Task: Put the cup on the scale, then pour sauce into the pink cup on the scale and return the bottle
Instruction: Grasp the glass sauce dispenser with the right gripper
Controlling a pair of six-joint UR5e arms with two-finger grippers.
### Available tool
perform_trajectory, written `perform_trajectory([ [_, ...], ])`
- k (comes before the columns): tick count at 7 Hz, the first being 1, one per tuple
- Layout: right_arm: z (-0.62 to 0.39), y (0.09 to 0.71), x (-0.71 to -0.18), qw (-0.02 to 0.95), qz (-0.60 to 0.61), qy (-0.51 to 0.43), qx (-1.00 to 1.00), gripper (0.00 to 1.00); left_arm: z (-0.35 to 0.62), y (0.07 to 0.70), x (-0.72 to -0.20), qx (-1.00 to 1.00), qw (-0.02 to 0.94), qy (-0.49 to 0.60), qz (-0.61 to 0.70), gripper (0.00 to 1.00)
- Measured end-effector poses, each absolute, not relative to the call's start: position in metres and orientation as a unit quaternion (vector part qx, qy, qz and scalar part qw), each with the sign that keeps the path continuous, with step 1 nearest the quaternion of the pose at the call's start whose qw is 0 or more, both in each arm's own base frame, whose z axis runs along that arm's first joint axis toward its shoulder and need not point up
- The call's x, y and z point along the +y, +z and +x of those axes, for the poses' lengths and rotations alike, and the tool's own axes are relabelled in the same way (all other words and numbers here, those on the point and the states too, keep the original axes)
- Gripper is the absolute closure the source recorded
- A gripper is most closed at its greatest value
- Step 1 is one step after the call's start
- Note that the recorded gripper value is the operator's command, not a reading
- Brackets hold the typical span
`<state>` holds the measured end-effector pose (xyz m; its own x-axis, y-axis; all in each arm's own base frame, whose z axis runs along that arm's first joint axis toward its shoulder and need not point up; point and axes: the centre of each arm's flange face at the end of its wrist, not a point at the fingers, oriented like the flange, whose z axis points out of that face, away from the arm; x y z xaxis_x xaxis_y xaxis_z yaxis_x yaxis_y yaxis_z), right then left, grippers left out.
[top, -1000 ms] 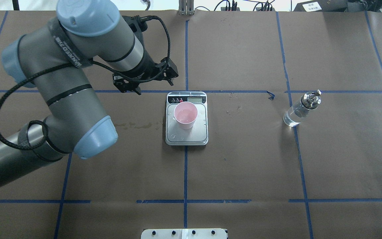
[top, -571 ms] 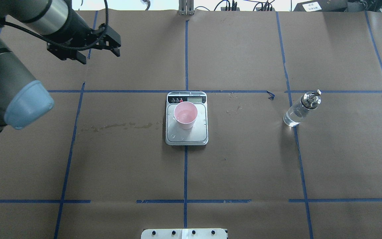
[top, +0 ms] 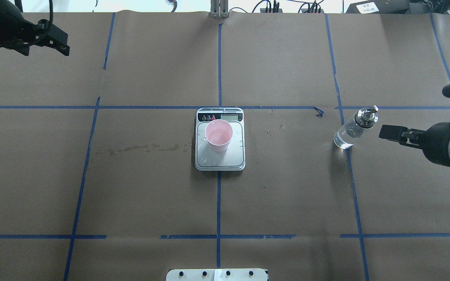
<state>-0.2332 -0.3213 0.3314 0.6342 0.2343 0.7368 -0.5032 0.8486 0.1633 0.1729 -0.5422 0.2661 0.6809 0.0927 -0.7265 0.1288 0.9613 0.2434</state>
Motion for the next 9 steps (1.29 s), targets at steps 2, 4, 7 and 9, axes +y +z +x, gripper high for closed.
perform_trajectory([
  [2, -0.285, 0.343, -0.315, 0.872, 0.255, 0.226, -0.351, 0.0, 0.116, 0.334, -0.546, 0.346, 0.92, 0.079, 0.166, 0.0],
  [4, -0.344, 0.383, -0.325, 0.85, 0.339, 0.241, -0.322, 0.0, 0.082, 0.37, -0.554, 0.317, 0.925, 0.117, 0.174, 0.0],
  [7, -0.403, 0.445, -0.34, 0.83, 0.418, 0.245, -0.277, 0.0, 0.075, 0.381, -0.559, 0.311, 0.926, 0.125, 0.172, 0.0],
  [9, -0.412, 0.462, -0.344, 0.827, 0.435, 0.244, -0.257, 0.0, 0.075, 0.381, -0.559, 0.31, 0.927, 0.125, 0.172, 0.0],
])
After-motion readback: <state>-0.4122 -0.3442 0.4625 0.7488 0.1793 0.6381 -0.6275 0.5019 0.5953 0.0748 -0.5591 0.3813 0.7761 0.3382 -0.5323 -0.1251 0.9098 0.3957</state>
